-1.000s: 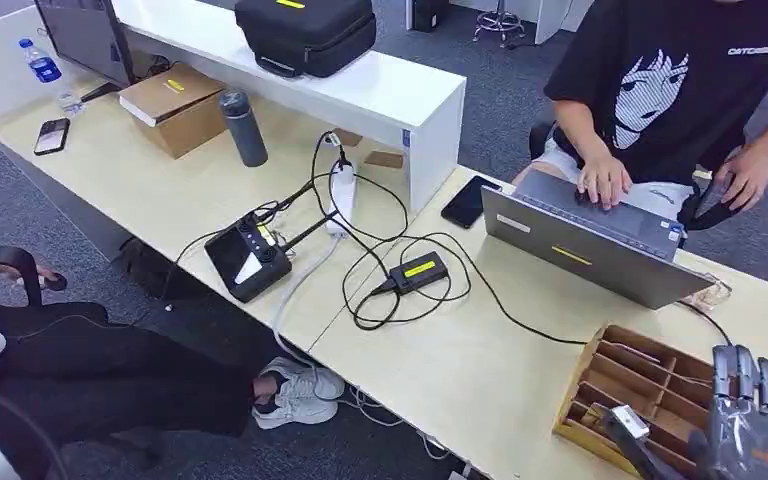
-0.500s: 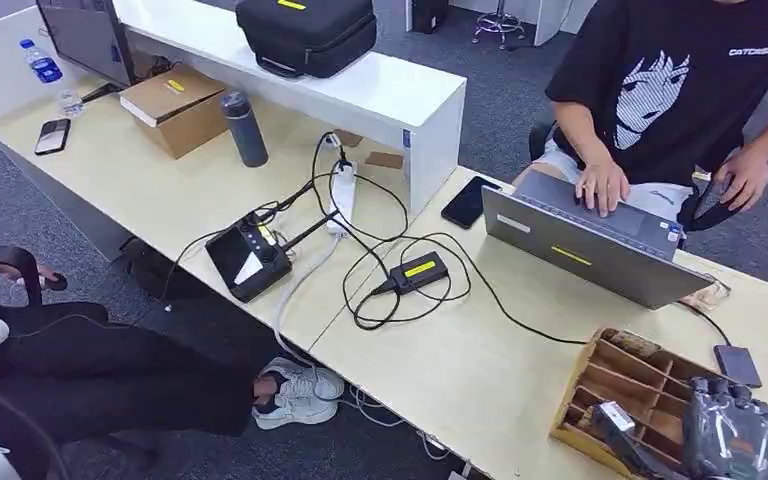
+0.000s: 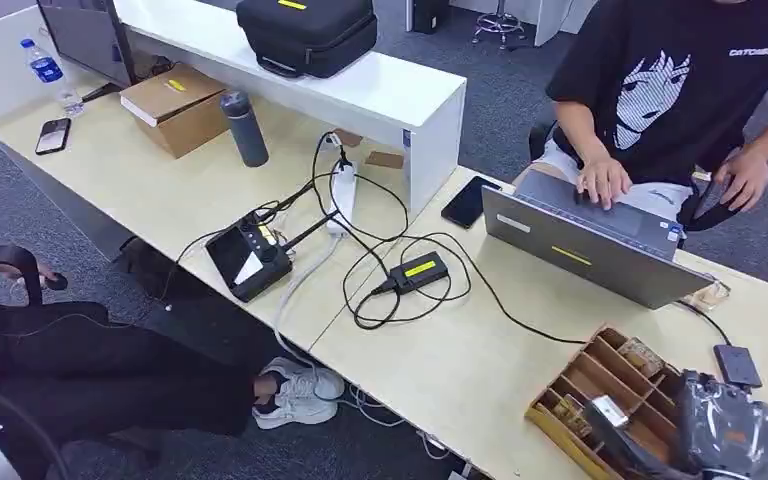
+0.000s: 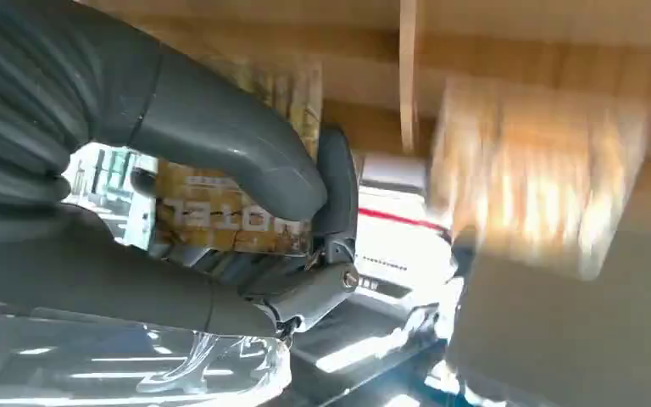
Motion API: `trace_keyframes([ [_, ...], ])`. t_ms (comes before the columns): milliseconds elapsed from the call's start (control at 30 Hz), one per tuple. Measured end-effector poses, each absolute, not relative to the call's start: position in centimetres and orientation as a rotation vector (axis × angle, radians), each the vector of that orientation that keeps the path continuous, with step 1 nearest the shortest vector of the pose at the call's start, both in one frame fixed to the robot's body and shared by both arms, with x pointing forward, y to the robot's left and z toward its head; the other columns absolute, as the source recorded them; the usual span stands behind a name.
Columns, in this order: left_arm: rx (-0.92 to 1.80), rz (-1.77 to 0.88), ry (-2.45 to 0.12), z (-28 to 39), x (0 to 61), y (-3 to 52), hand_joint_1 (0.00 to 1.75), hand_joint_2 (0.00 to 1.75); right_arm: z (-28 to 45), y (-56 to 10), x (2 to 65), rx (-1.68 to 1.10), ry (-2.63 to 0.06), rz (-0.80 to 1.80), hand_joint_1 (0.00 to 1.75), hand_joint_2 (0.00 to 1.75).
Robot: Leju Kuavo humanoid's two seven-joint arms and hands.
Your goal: Pass the card to the sensor for recognition and then transmit it.
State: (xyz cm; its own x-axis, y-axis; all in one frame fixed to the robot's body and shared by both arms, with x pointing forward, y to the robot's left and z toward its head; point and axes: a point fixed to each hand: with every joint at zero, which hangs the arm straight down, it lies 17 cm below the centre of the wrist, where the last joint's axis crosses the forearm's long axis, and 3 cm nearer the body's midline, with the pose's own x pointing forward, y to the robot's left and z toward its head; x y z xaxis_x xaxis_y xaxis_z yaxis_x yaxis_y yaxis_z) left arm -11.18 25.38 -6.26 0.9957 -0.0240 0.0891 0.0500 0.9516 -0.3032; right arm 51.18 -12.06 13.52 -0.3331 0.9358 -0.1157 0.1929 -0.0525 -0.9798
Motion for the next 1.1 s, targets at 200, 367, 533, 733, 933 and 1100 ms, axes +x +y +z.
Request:
trace_keyframes([
  [200,-0.304,-0.039,-0.096,-6.9,-11.1,25.3,0.00,1.75,20.6,-10.7,50.9,-1.295,-1.737,1.339,1.75,1.75],
  [367,-0.300,-0.047,-0.099,-7.1,-11.2,25.4,0.00,1.75,25.7,-10.2,50.0,-1.356,-1.858,1.249,1.75,1.75],
  [533,-0.306,-0.059,-0.098,-7.2,-11.3,25.5,0.00,1.75,29.3,-9.9,49.9,-1.373,-1.918,1.201,1.75,1.75],
  [733,-0.334,-0.096,-0.092,-7.7,-11.4,25.6,0.00,1.75,32.2,-9.3,52.4,-1.288,-1.874,1.195,1.75,1.75],
  [933,-0.329,-0.137,-0.089,-9.0,-11.3,26.2,0.00,1.75,34.7,-8.1,55.3,-1.192,-1.834,1.164,1.75,1.75],
  [1100,-0.316,-0.155,-0.087,-10.0,-11.1,26.6,0.00,1.75,35.2,-6.6,56.5,-1.140,-1.808,1.162,1.75,1.75],
])
